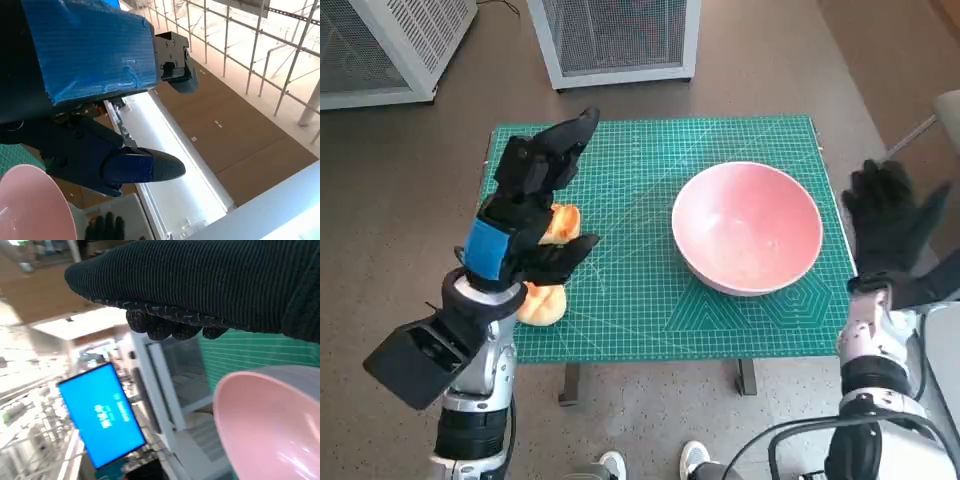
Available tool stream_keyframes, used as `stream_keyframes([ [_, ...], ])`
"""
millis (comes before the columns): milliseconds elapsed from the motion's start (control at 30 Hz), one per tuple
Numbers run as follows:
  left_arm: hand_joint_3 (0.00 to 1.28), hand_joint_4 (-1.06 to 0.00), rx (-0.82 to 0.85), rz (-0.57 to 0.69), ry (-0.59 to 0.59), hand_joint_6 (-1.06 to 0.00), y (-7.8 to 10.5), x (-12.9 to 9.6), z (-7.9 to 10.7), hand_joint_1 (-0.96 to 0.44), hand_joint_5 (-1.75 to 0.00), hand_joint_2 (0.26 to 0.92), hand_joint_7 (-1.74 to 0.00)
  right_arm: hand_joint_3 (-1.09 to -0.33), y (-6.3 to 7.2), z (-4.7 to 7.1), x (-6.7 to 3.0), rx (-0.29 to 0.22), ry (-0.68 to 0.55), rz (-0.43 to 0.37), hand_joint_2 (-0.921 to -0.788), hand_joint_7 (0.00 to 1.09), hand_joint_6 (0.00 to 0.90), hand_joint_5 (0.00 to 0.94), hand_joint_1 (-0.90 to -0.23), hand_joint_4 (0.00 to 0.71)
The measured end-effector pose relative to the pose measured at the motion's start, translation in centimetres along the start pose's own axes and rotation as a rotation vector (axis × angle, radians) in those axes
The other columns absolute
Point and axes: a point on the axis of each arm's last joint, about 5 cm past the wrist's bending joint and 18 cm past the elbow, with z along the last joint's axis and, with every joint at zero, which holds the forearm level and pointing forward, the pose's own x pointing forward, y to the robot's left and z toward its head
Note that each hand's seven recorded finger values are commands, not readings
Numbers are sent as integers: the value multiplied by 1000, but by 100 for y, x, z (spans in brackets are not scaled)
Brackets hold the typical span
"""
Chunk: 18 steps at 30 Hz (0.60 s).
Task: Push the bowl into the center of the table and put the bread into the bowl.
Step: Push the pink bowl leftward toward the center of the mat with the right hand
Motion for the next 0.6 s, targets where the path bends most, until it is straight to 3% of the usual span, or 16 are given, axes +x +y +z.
stream_keyframes([
  [367,327,-240,12,11,0,1,30,-24,5,-499,-22,921,-760,-615,161,-209,-43,57,123,-16,-921,528,264,7,-259,447],
  [600,325,-242,25,12,4,0,46,-46,7,-502,-22,921,-752,-589,317,-252,-22,85,139,15,-921,527,291,10,-280,442],
])
